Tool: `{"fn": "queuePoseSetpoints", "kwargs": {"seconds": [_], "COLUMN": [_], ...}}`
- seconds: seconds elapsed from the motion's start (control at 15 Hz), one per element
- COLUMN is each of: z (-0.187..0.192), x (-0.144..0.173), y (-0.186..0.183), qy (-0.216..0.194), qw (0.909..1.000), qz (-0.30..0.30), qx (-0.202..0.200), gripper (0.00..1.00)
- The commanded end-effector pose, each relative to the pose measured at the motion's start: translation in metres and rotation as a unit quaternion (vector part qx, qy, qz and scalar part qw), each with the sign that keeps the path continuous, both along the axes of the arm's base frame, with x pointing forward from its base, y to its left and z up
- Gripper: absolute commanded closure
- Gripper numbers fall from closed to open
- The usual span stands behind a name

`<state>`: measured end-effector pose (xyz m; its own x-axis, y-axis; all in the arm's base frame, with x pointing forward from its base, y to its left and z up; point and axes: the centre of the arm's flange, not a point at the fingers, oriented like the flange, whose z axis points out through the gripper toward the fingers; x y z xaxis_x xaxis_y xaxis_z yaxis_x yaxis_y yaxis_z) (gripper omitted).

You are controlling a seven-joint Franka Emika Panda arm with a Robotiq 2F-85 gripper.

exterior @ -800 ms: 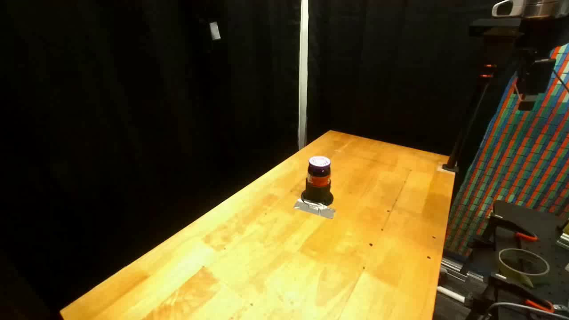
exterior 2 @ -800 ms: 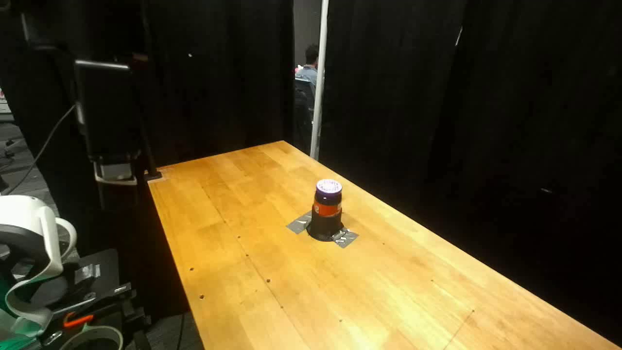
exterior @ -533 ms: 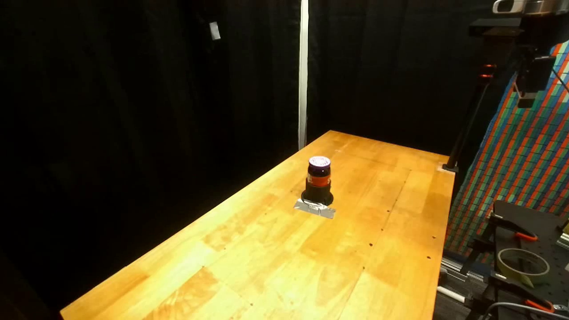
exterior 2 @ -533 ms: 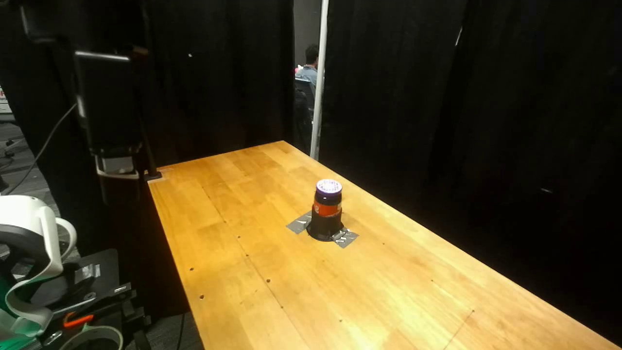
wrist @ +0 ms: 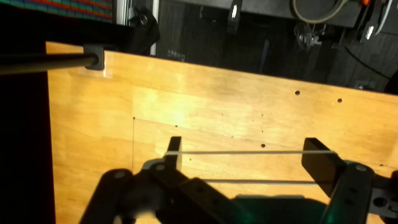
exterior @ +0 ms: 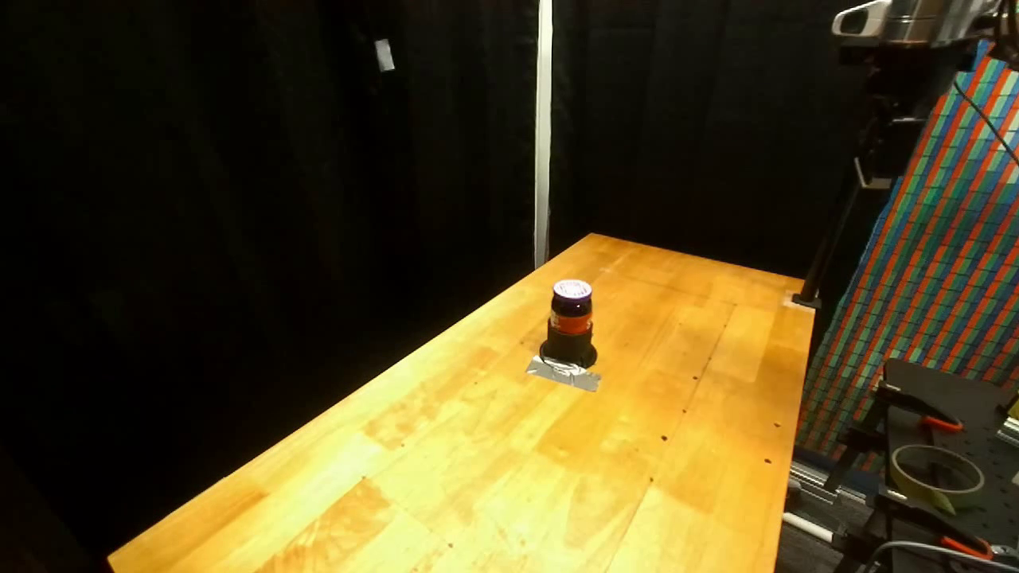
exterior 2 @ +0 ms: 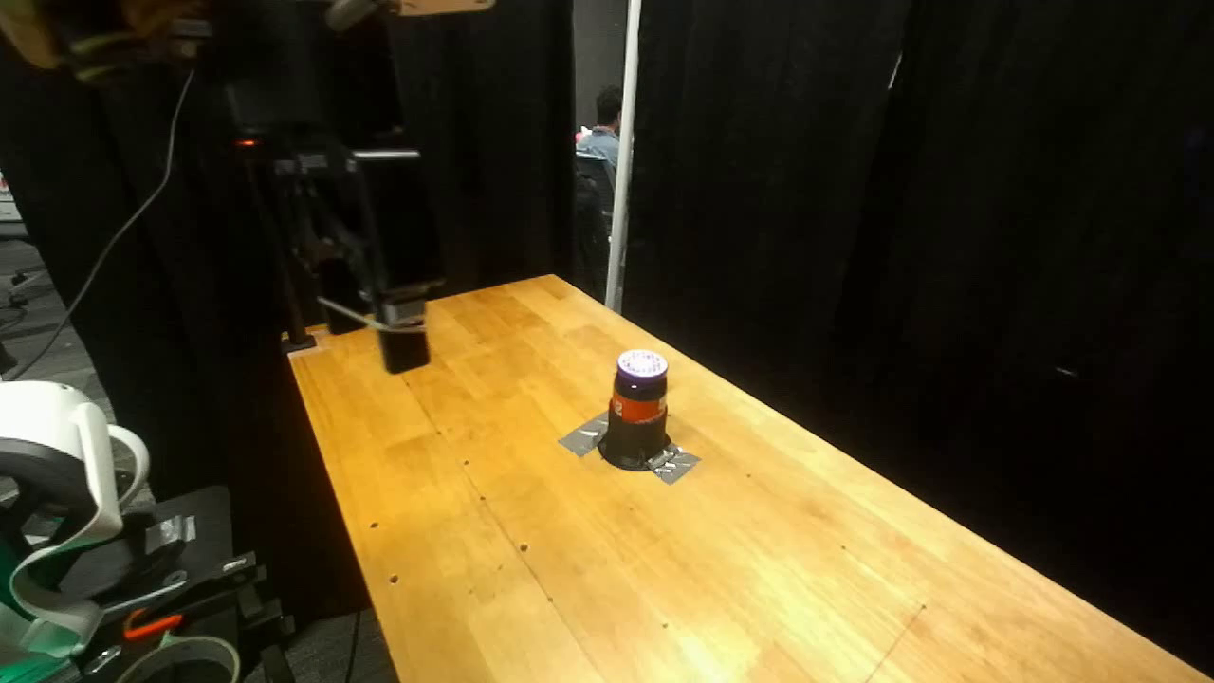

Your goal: Put the rubber band on the jar.

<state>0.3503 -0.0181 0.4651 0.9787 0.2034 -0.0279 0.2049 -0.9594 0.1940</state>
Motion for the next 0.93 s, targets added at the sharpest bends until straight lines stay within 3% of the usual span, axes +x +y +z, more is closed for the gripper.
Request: {"fn": "queuePoseSetpoints", "kwargs": {"seconds": [0.0, 0.13, 0.47, 0.87], "z": [-0.004, -0.011, -0.035, -0.082], "x": [0.087, 0.122, 0.211, 0.314], "y": [0.028, 0.045, 0.081, 0.112], "qy": [-0.015, -0.018, 0.019, 0.003], "qw": [0.999, 0.9978, 0.9911, 0.9916], "qz": [0.029, 0.023, 0.001, -0.009], "qx": [0.032, 0.059, 0.131, 0.129], "gripper": [0.0, 0.0, 0.0, 0.0]}}
